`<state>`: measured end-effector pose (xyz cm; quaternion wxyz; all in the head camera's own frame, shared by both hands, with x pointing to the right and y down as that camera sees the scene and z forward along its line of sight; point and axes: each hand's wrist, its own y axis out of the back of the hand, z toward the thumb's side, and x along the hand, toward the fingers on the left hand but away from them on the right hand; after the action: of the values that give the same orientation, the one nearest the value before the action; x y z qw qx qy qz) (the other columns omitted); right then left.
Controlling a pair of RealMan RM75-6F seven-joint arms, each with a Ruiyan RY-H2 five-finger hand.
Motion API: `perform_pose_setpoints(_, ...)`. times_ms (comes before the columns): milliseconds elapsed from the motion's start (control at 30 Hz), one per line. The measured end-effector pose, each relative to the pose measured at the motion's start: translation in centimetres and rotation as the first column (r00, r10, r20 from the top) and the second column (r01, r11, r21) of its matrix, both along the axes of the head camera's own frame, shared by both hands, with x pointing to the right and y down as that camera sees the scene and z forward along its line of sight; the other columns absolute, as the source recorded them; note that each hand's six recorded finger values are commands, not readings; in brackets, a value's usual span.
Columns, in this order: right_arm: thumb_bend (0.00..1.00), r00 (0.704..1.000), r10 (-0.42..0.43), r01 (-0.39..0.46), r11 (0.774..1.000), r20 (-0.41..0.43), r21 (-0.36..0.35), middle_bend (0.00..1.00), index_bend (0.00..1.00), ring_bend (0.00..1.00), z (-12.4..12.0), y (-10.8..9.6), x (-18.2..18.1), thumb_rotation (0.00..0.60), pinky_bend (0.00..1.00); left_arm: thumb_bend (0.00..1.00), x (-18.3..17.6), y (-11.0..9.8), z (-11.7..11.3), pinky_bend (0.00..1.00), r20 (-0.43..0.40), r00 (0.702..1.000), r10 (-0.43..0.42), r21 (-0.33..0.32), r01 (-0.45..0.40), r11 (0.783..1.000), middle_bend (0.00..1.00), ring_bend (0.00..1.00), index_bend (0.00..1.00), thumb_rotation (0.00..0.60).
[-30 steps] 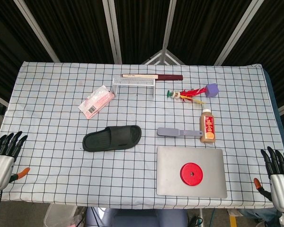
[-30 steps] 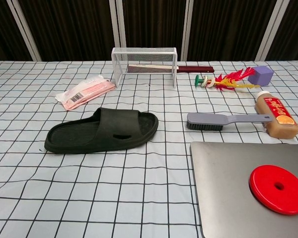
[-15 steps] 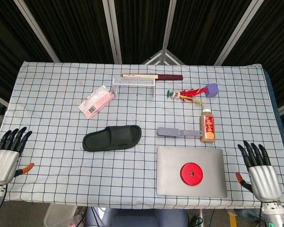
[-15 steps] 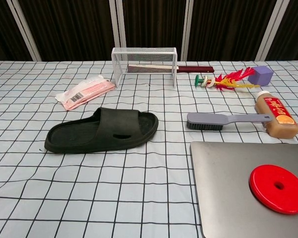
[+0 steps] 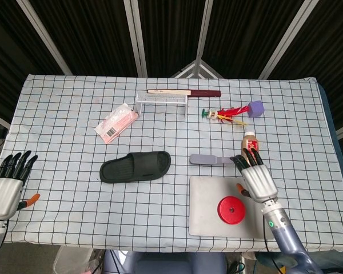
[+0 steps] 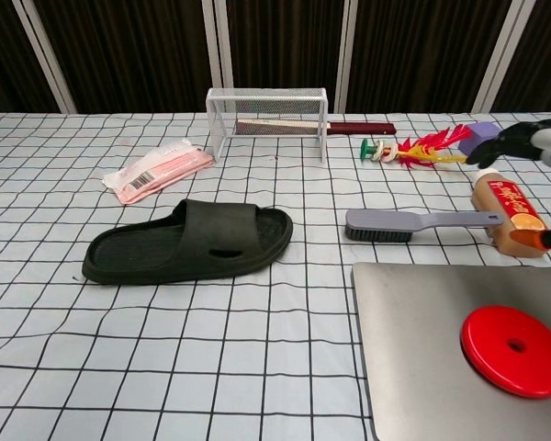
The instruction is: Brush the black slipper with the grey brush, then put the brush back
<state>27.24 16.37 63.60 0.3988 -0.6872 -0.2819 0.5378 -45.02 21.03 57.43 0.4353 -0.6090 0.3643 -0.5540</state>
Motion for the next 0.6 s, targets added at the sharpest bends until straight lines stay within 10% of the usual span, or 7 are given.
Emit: perform_pose_setpoints(600,0.34,0.992,-0.11,0.103,0.988,-0.055,-0.113,0.25,0.23,0.0,5.8,-3.2,-7.5,0.6,0.0,0.07,-1.0,-0.6,0.5,0.01,0.014,0.999,-0.031,-0.012,0.031,0.999,0.0,0.0,0.0,0.6)
